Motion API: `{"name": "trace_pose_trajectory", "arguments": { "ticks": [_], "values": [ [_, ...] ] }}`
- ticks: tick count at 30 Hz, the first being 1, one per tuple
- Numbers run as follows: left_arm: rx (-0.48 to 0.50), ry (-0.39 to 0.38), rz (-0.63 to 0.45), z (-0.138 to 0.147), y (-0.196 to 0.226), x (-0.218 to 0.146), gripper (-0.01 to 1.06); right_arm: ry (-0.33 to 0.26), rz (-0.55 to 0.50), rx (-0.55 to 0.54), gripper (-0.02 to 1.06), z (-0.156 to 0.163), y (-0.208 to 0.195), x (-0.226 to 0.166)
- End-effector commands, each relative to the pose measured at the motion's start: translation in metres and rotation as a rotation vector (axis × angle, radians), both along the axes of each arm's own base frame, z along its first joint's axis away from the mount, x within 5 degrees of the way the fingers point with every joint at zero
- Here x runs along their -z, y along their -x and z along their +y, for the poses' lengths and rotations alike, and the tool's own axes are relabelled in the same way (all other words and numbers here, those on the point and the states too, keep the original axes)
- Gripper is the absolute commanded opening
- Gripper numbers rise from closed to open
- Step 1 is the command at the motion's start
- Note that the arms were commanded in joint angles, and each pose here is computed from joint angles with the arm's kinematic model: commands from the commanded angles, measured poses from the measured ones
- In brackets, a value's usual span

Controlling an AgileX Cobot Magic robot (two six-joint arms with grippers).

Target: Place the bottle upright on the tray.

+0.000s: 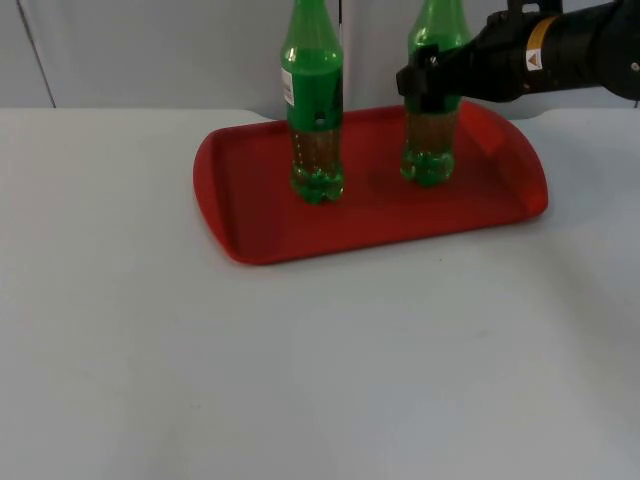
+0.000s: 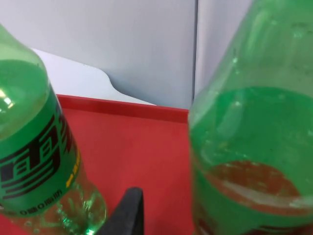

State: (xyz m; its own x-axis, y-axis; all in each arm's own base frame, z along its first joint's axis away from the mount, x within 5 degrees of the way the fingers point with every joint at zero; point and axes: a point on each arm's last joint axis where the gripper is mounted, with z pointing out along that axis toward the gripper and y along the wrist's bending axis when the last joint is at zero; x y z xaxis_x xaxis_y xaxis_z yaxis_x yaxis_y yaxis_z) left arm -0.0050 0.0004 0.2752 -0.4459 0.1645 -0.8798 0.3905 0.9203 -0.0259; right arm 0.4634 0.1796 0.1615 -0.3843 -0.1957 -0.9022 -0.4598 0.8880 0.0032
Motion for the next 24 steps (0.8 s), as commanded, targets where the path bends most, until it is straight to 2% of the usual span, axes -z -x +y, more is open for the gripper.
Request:
{"name": "trace_pose_trajectory", "arguments": {
  "ticks": [1, 20, 24],
  "values": [
    [-0.004, 0.001, -0.001, 0.0001, 0.0, 0.0007, 1.05, -0.004, -0.004, 0.005, 1.05, -0.0013, -0.001, -0.0024],
    [-0.004, 0.001, -0.001, 0.0001, 0.0, 0.0007, 1.05, -0.018, -0.006, 0.019, 1.05, -0.0021, -0.0006, -0.0082],
    [-0.004, 0.001, -0.001, 0.0001, 0.0, 0.0007, 1.05, 0.012, 0.022, 0.051, 1.05, -0.0062, 0.0008, -0.0121]
  ]
}}
